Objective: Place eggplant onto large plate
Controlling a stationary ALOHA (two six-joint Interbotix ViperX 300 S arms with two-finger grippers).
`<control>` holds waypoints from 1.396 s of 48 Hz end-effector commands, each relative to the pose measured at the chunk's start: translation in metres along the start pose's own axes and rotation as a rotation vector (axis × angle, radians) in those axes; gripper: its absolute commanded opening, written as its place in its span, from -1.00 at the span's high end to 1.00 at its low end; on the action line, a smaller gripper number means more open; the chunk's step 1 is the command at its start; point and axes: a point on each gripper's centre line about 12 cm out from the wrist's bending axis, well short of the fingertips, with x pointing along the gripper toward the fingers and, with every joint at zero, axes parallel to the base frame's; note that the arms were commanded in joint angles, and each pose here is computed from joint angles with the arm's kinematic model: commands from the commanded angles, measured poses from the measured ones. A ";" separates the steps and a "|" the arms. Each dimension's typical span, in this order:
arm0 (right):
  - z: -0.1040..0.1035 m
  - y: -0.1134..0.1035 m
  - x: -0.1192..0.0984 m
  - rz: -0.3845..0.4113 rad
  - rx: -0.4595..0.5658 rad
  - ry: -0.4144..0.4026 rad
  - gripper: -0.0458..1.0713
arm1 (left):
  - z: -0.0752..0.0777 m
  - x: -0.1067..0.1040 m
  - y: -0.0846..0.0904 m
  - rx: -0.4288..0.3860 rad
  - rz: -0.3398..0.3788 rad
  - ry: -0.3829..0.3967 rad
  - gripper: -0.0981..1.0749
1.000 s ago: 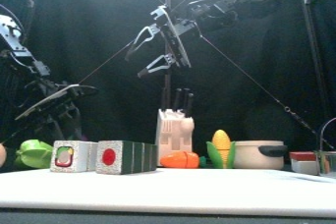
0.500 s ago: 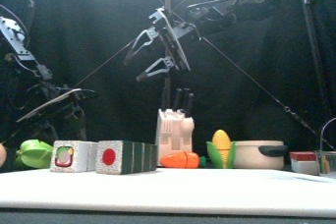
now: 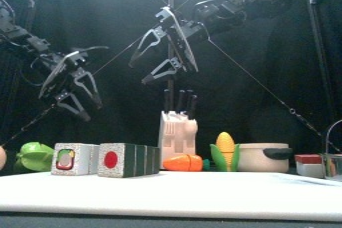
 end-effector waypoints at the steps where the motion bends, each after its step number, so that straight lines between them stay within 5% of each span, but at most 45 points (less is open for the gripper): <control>1: 0.016 0.016 -0.020 0.039 0.015 -0.047 -0.71 | 0.014 -0.012 -0.019 0.081 -0.073 -0.064 -0.72; 20: -0.038 0.049 -0.053 0.065 0.057 0.068 -0.71 | 0.012 -0.044 -0.081 0.442 -0.364 -0.147 -0.72; 32: -0.072 0.043 -0.067 -0.078 0.160 0.170 -0.70 | 0.009 -0.054 -0.101 0.591 -0.511 -0.188 -0.72; 38: -0.079 0.040 -0.070 -0.147 0.185 0.198 -0.70 | 0.005 -0.055 -0.103 0.590 -0.548 -0.188 -0.72; 48: -0.083 0.033 -0.073 -0.224 0.226 0.221 -0.70 | -0.012 -0.046 -0.094 0.472 -0.530 -0.117 -0.72; 57: -0.084 0.030 -0.070 -0.252 0.245 0.232 -0.70 | -0.003 -0.045 -0.098 0.447 -0.508 -0.124 -0.72; 67: -0.083 0.031 -0.068 -0.252 0.247 0.231 -0.70 | -0.010 -0.034 -0.098 0.466 -0.355 -0.041 -0.72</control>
